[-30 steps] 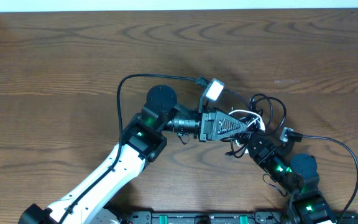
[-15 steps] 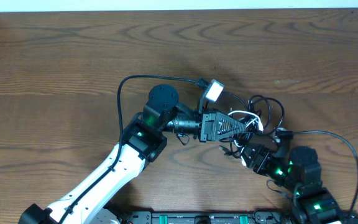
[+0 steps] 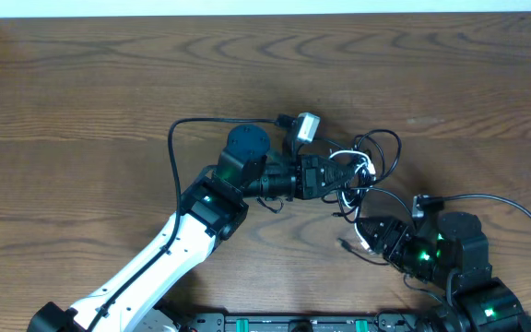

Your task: Untangle cables

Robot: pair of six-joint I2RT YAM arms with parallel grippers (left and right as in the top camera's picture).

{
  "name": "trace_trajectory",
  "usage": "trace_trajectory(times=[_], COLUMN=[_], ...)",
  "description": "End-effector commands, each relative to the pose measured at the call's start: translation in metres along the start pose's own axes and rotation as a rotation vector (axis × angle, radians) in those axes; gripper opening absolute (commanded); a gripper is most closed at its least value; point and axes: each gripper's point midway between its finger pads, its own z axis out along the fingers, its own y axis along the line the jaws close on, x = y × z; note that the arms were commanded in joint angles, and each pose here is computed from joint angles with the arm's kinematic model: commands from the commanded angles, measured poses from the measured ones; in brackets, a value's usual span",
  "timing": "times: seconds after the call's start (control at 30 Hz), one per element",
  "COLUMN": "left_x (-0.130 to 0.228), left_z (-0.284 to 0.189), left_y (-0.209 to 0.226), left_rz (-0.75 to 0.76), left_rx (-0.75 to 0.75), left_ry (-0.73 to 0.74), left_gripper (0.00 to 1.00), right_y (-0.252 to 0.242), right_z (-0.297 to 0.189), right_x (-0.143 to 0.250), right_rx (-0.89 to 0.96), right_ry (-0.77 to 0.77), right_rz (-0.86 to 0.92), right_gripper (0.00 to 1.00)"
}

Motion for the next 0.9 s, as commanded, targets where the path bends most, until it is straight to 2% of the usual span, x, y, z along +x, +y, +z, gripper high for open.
trace_trajectory(times=[0.0,0.1,0.2,0.27,0.3,0.4,0.43,0.5,0.6,0.77,0.87], left_x=[-0.015,-0.015,-0.015,-0.015,-0.015,-0.015,-0.015,-0.016,-0.017,-0.017,-0.017], left_z=[-0.002,-0.002,-0.002,-0.002,-0.002,-0.002,-0.002,-0.003,-0.004,-0.004,-0.004], left_y=[-0.012,-0.012,-0.011,-0.011,-0.011,-0.011,-0.011,-0.011,-0.009,-0.008,-0.008], left_rz=[0.03,0.03,0.048,0.112,0.153,0.232,0.243,0.25,0.325,0.438,0.445], left_rx=[0.005,0.005,0.004,0.002,0.0,-0.002,-0.002,-0.004,-0.009,-0.016,-0.017], left_ry=[-0.053,-0.053,-0.053,-0.053,-0.052,-0.052,-0.053,-0.055,-0.059,-0.055,-0.055], left_gripper=[0.08,0.08,0.08,0.08,0.08,0.08,0.07,0.08,0.08,0.08,0.08], right_y=[0.017,0.018,0.02,0.018,0.012,-0.01,-0.019,-0.031,-0.024,0.022,0.055], right_z=[-0.005,-0.004,-0.004,-0.004,-0.004,-0.006,-0.008,-0.014,-0.02,-0.031,-0.032], right_x=[0.016,0.015,0.012,0.004,-0.006,-0.028,-0.034,-0.046,-0.05,-0.045,-0.025], right_rx=[-0.057,-0.055,-0.064,-0.059,-0.036,0.07,0.113,0.188,0.195,0.058,-0.093], right_ry=[0.1,0.097,0.085,0.038,-0.024,-0.174,-0.216,-0.294,-0.308,-0.257,-0.135], right_rz=[0.219,0.345,0.373,0.344,0.293,0.176,0.139,0.072,-0.014,-0.086,-0.06], right_gripper=[0.54,0.56,0.58,0.63,0.74,0.89,0.99,0.99,0.99,0.99,0.99])
